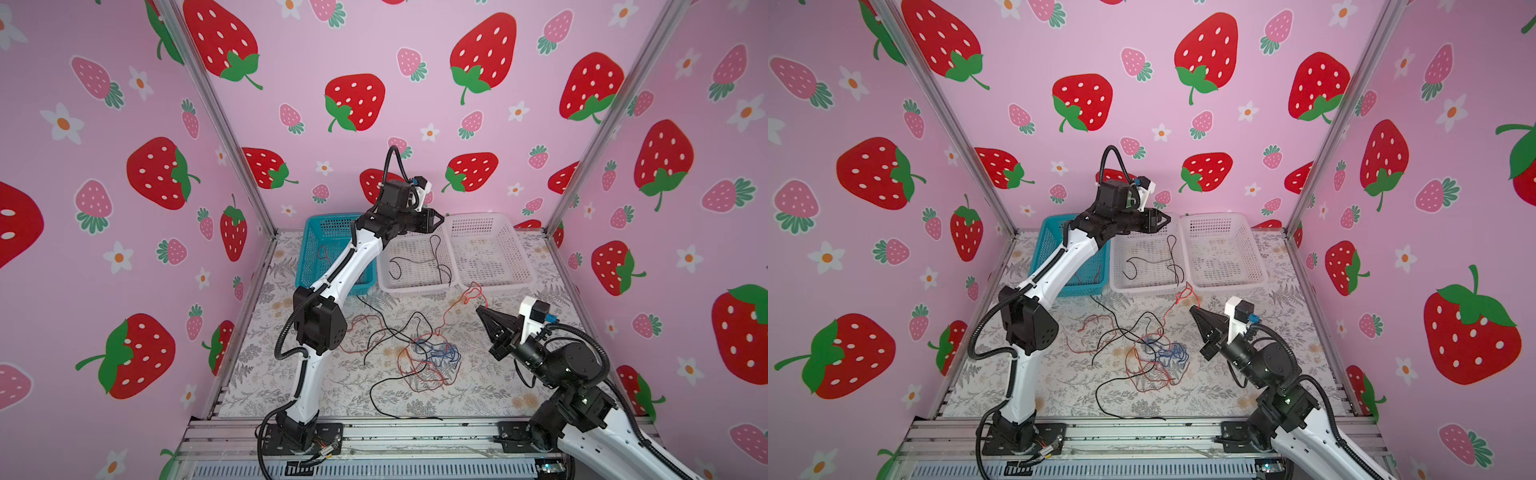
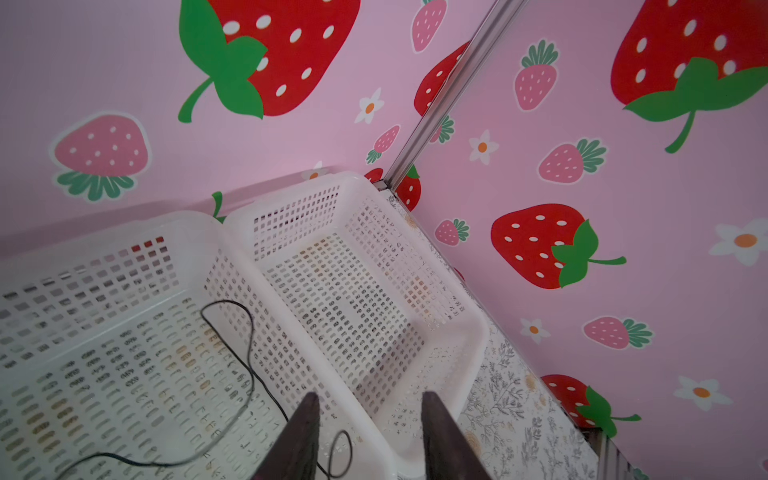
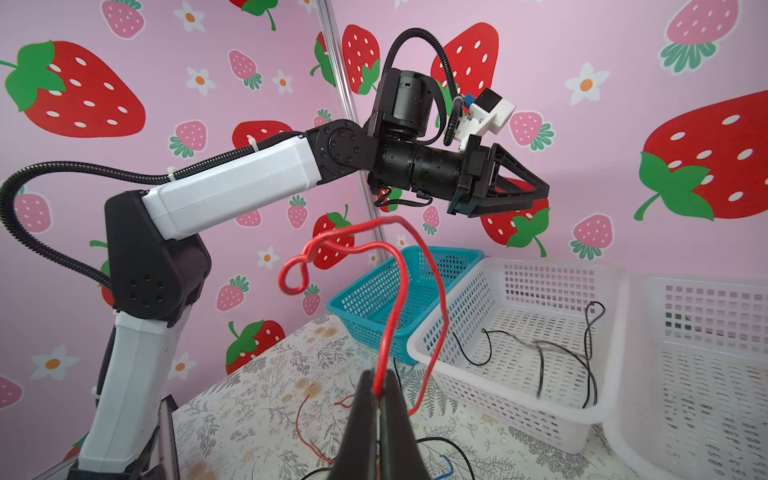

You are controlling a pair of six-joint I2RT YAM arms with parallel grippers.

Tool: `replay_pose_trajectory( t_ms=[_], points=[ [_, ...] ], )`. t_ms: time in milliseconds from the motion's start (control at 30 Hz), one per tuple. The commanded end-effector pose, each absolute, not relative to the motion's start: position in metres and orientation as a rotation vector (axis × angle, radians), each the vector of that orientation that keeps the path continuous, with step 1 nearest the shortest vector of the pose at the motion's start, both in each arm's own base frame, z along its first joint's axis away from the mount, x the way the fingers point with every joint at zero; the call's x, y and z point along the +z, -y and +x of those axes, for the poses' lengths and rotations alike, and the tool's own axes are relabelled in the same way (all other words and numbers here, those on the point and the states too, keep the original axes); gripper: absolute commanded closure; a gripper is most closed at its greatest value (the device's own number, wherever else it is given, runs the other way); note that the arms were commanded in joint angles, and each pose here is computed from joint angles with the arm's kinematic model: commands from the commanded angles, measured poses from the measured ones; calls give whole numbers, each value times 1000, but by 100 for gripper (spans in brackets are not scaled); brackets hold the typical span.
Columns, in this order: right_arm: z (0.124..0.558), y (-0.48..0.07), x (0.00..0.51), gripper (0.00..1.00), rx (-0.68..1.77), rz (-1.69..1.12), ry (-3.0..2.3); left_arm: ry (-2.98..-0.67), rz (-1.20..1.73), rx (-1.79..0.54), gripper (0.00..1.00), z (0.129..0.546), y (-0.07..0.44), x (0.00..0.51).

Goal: Untangle the cables

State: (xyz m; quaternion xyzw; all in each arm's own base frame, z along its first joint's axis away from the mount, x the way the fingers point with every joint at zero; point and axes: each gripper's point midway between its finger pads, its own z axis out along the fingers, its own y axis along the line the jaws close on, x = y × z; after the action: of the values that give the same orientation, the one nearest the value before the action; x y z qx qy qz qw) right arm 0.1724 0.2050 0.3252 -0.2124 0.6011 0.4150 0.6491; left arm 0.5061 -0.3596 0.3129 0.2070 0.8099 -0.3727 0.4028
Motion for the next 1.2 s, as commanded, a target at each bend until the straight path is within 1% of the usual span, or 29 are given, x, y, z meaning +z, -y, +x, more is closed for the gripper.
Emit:
replay_pose_trajectory(
  t_ms=[0,167,233,300,400,500,567,700,833,967,1167],
  points=[
    [171,-206,347,100,930,-501,-1320,-2007,573,-941,52,486,351,342],
    [175,-209,348,100,926,-498,-1325,-1966,559,-924,38,451,327,366],
    [175,-212,350,100,933,-506,-1328,-1934,547,-929,33,428,314,381],
    [176,-213,354,100,935,-505,-1325,-1923,526,-938,26,407,302,382],
    [174,-213,366,100,944,-508,-1299,-1923,501,-945,19,369,282,378],
    [172,-216,374,100,949,-523,-1289,-1913,502,-939,16,328,262,364],
    [172,-218,377,100,954,-535,-1288,-1920,509,-911,10,304,252,346],
    [169,-224,384,100,986,-553,-1275,-1954,617,-946,9,255,251,309],
    [164,-229,393,100,1033,-578,-1253,-1970,749,-954,9,225,255,276],
    [157,-235,402,100,1082,-611,-1236,-1968,845,-948,9,212,256,262],
    [147,-237,414,100,1144,-637,-1206,-1975,943,-952,10,204,260,235]
  ],
)
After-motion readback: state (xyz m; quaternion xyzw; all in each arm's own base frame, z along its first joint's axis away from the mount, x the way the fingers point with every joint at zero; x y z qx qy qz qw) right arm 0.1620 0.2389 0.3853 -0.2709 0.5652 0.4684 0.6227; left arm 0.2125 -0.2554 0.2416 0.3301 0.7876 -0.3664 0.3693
